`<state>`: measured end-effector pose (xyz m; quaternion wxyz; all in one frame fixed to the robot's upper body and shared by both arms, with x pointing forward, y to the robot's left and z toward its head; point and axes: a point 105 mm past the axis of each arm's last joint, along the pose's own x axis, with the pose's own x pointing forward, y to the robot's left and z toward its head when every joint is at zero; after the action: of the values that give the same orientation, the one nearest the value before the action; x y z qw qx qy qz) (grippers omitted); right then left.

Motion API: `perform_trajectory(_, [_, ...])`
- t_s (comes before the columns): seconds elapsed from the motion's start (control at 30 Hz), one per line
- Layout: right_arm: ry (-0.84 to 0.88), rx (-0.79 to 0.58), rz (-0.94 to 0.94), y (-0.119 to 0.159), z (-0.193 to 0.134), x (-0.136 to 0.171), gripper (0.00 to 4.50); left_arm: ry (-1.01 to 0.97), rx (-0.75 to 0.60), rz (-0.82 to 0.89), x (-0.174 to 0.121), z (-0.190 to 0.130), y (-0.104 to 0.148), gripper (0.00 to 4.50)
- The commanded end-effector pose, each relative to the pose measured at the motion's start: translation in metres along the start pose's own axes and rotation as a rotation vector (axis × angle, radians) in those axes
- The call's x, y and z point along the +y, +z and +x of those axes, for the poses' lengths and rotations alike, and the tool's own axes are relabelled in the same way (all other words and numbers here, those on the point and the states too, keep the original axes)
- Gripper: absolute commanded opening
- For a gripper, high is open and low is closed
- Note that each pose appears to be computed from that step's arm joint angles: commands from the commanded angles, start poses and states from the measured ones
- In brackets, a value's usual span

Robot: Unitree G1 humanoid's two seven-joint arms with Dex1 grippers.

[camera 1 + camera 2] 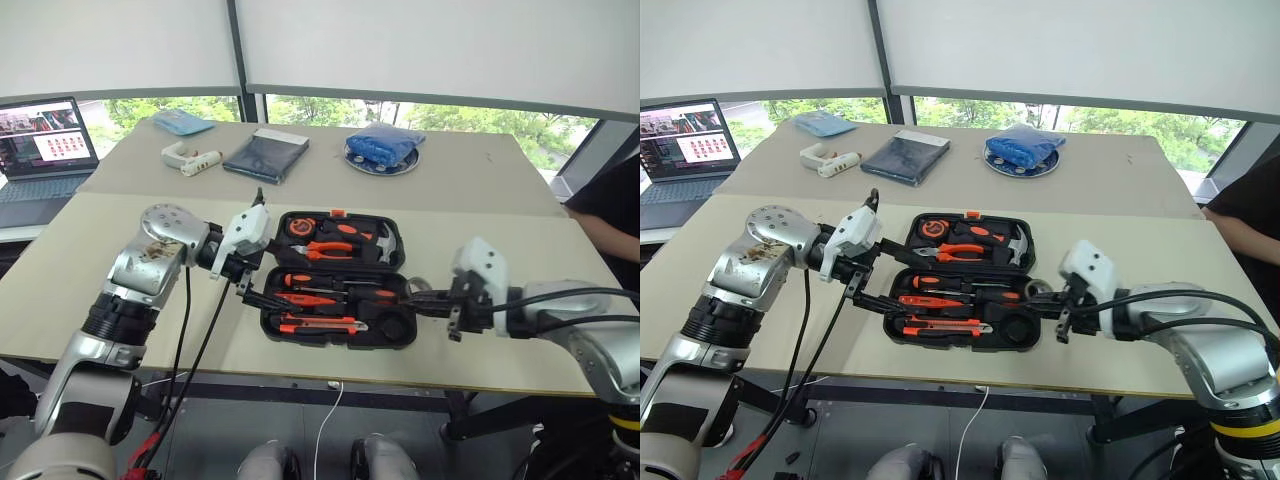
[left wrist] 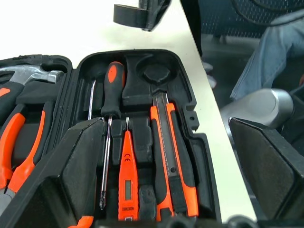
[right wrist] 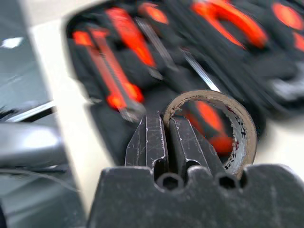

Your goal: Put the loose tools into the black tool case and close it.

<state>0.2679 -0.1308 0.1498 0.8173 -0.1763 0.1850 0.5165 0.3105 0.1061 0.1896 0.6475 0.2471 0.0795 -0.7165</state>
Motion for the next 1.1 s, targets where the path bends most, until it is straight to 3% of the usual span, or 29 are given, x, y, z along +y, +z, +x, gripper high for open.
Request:
perform_trajectory(0.03, [-0.029,0.11,-0.022,-0.021,0.012,-0.001,0.03,0.031,0.008,0.039,0.002,-0.002,0.004,4.5])
perform_trajectory(0.3, [0.038,0.134,-0.037,-0.018,0.008,0.009,2.62,0.057,0.017,0.023,0.004,-0.005,-0.002,4.5])
perform_trajectory(0.5, [0.033,0.042,-0.006,0.003,-0.009,0.003,2.62,0.146,0.038,-0.03,0.009,-0.017,-0.015,4.5])
perform_trajectory(0.53, [-0.048,-0.001,0.03,0.008,-0.015,-0.015,2.37,0.221,0.049,-0.077,0.013,-0.028,-0.025,4.5])
perform_trajectory(0.63, [-0.248,-0.055,0.092,0.007,-0.033,-0.058,1.69,0.413,0.092,-0.199,0.021,-0.059,-0.057,3.79])
perform_trajectory(0.8, [-0.358,0.015,0.069,-0.02,-0.041,-0.087,0.03,0.507,0.212,-0.259,0.013,-0.073,-0.099,1.96])
perform_trajectory(0.97, [-0.321,0.048,0.008,-0.036,-0.026,-0.092,0.0,0.481,0.161,-0.264,0.019,-0.048,-0.097,0.03])
perform_trajectory(1.1, [-0.22,0.003,-0.175,-0.032,-0.004,-0.082,0.0,0.433,0.151,-0.23,0.023,-0.023,-0.093,0.01])
